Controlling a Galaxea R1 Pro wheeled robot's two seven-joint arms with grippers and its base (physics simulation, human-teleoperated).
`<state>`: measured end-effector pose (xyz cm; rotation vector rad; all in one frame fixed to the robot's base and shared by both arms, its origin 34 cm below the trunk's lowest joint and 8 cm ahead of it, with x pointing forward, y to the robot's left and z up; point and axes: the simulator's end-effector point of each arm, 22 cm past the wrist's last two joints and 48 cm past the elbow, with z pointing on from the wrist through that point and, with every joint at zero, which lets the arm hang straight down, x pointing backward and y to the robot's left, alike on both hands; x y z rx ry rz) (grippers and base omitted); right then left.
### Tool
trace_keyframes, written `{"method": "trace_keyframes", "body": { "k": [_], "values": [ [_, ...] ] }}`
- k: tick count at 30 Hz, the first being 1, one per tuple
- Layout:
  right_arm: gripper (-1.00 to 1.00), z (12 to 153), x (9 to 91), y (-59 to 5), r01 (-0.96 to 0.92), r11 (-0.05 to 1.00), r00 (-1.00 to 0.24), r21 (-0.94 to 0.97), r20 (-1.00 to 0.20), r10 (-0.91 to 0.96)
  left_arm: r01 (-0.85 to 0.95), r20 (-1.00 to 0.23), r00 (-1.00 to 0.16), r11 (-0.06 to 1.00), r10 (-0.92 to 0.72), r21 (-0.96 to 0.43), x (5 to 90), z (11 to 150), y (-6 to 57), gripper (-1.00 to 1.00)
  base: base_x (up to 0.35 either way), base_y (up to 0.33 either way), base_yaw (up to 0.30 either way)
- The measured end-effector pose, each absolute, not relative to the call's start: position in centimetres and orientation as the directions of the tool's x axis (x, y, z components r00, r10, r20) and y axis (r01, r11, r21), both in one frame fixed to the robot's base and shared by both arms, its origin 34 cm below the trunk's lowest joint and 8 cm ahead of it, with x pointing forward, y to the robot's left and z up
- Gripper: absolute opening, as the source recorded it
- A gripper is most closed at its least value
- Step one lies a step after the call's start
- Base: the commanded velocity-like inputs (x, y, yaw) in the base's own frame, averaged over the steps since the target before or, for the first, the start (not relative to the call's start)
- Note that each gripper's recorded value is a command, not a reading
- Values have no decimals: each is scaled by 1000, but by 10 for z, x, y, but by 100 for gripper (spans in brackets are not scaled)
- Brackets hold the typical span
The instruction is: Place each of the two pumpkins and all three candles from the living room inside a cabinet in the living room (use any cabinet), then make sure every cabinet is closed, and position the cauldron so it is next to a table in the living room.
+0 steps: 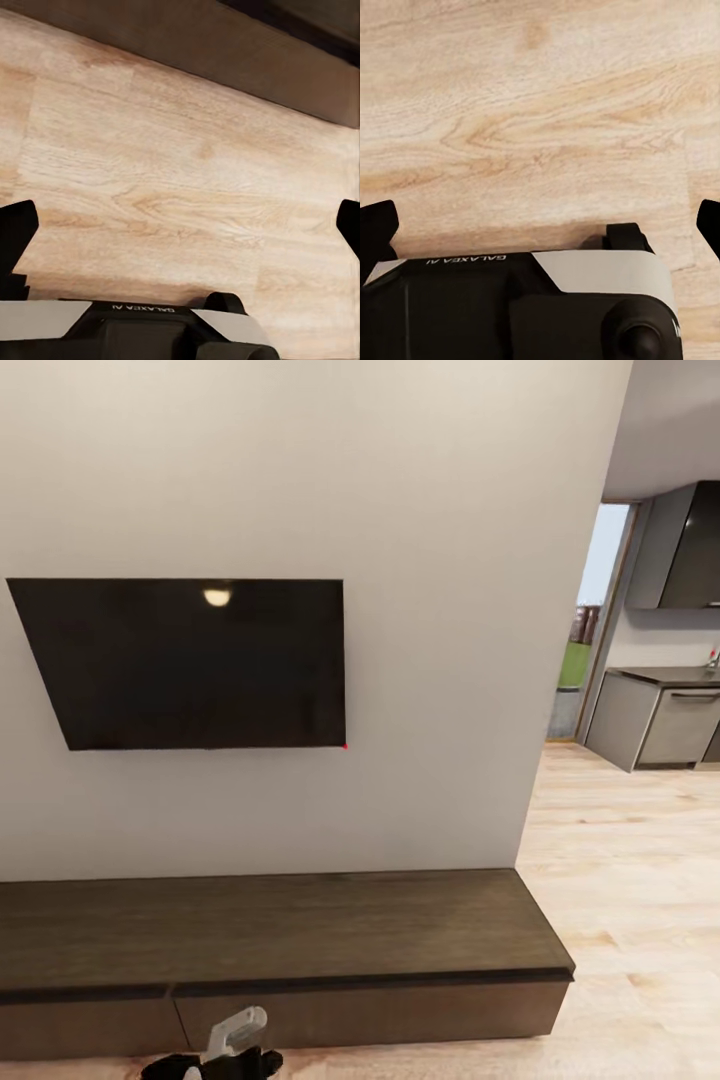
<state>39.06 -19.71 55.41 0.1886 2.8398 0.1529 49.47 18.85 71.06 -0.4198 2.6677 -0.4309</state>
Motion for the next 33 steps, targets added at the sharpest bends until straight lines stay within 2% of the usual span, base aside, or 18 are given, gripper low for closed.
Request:
{"method": "trace_keyframes", "body": {
  "k": [13, 23, 33],
  "values": [
    [100, 547, 417, -186, 124, 980, -929, 154, -329, 169, -151, -428, -833, 888, -351, -434, 562, 770, 167, 100, 0, 0, 0],
    [100, 549, 450, -173, 103, 972, -902, 212, -391, 181, 32, -477, -839, 850, -263, -525, 604, 820, 95, 100, 0, 0, 0],
    [100, 535, 452, -169, 105, 968, -900, 229, -392, 191, 58, -495, -829, 840, -260, -539, 622, 822, 88, 100, 0, 0, 0]
  ]
}}
